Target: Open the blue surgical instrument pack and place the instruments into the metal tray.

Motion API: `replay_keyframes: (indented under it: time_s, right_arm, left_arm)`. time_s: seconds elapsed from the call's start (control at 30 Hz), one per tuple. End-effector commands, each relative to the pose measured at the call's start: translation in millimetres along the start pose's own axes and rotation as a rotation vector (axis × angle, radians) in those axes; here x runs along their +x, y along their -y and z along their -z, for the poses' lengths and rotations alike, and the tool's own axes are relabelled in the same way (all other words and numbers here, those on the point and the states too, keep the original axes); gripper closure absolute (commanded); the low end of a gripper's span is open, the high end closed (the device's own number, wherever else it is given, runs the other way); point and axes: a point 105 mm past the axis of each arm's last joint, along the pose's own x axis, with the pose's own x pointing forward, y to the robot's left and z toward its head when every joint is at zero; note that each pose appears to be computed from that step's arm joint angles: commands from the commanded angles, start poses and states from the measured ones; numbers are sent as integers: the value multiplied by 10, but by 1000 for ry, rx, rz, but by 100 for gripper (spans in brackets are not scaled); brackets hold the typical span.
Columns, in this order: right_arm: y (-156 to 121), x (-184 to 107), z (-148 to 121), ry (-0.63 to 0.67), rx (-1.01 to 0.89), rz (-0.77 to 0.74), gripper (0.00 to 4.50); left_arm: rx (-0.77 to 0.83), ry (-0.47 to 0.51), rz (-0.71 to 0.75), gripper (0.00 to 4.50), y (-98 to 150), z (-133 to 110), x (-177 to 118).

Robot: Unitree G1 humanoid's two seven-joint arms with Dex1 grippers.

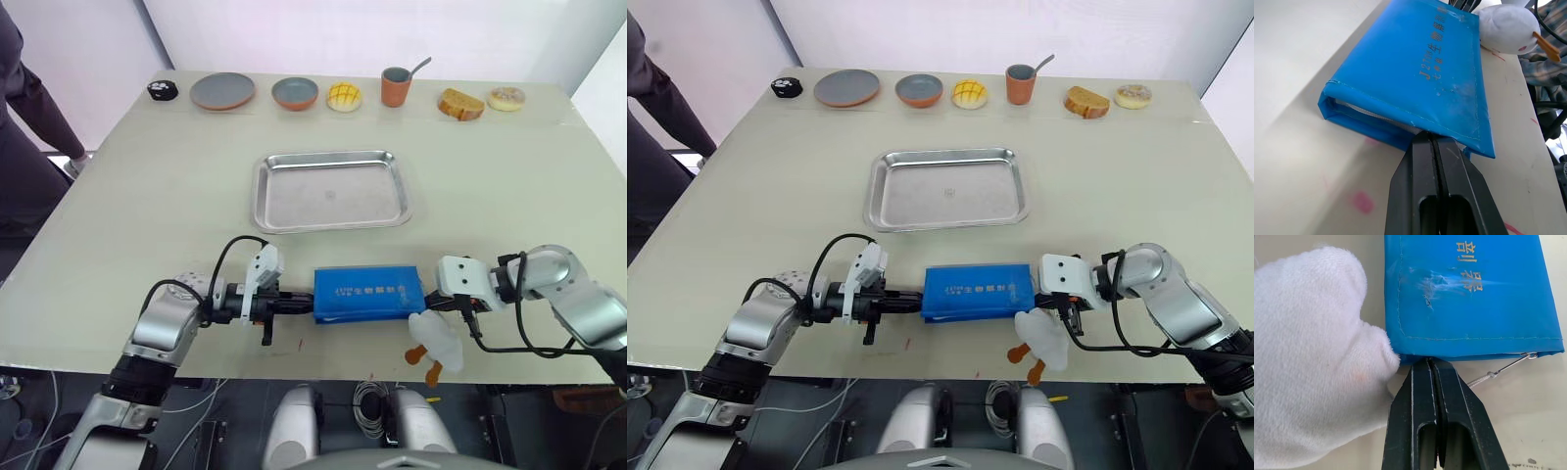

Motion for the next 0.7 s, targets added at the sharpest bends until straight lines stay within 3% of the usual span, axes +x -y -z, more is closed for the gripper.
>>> replay_keyframes:
  time_s: [0.03,0.3,0.6,0.63,0.7]
  right_arm:
    - [58,-68,3,-13,-16,39,450]
    - [139,-296,-40,32,45,109,450]
    - [8,-647,-46,235,129,192,450]
    - [-8,-721,-26,267,159,225,425]
    - [-79,-899,54,295,208,279,390]
  left_arm:
    - [35,-2,-16,446,-5,20,-4]
    - [62,98,-102,446,-86,-77,-297]
    - [68,168,-153,446,28,-64,-725]
    - [65,174,-159,449,53,-66,-797]
    - [56,188,-192,396,79,-81,-947]
